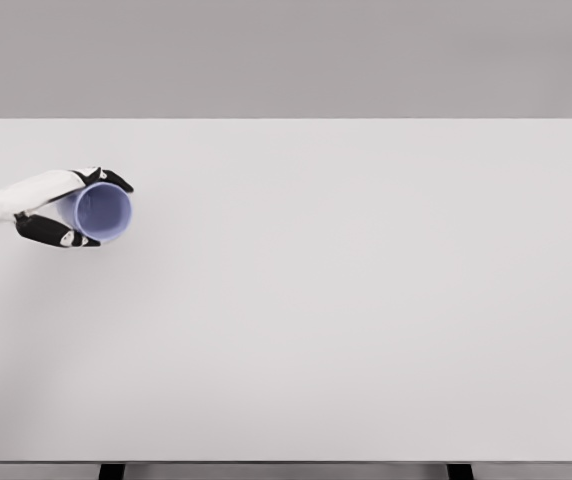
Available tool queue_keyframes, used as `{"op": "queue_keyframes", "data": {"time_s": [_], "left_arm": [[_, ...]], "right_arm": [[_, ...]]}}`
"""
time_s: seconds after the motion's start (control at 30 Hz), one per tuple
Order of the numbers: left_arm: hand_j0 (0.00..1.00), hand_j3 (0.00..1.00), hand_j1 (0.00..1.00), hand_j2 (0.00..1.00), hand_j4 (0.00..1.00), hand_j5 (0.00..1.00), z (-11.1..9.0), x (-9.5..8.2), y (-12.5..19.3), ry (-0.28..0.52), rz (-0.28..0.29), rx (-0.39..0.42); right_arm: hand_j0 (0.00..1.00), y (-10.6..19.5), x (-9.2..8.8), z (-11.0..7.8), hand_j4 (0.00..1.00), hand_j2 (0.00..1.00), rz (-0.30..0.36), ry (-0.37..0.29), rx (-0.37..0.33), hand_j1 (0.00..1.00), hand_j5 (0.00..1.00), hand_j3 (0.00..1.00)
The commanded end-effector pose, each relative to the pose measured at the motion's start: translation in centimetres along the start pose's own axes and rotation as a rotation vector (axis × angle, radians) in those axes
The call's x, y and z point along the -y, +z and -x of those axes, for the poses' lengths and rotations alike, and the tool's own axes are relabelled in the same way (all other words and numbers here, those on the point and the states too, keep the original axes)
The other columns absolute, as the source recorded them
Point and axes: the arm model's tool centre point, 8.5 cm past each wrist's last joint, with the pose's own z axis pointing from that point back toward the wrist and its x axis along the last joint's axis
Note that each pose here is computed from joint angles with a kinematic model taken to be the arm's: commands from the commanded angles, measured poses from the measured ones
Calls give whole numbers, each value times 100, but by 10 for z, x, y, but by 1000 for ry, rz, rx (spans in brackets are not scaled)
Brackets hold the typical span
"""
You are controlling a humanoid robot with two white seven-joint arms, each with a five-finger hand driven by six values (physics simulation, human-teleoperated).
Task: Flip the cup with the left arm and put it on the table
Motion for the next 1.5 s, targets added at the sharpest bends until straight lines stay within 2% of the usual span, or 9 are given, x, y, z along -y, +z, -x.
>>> {"op": "queue_keyframes", "data": {"time_s": [0.0,0.3,0.5,0.57,0.7,0.8,0.97,1.37,1.47], "left_arm": [[55,55,55,55,55,55,-2,0,1,96,-45,42],[55,55,55,55,55,55,-1,7,8,267,-84,82],[55,55,55,55,55,55,-11,6,2,455,-163,193],[55,55,55,55,55,55,-27,-2,-19,530,-141,305],[55,55,55,55,55,55,-34,-13,-53,738,-182,324],[56,56,56,56,56,56,-39,-4,-76,851,-161,327],[57,57,57,57,57,57,-43,13,-95,893,-130,330],[60,60,60,60,60,60,-44,59,-126,886,-71,293],[63,63,63,63,63,63,-44,60,-126,889,-70,292]], "right_arm": [[100,0,0,0,100,100,1,0,0,100,100,100],[100,0,0,0,100,100,1,0,0,100,100,100],[100,0,0,0,100,100,0,0,0,100,100,100],[100,0,0,1,100,100,0,0,-1,100,100,100],[100,0,0,0,100,100,0,0,0,100,100,100],[100,0,0,0,100,100,1,0,0,100,100,100],[100,0,0,0,100,100,0,0,0,100,100,100],[100,0,0,1,100,100,0,0,-1,100,100,100],[100,0,0,1,100,100,1,0,-1,100,100,100]]}}
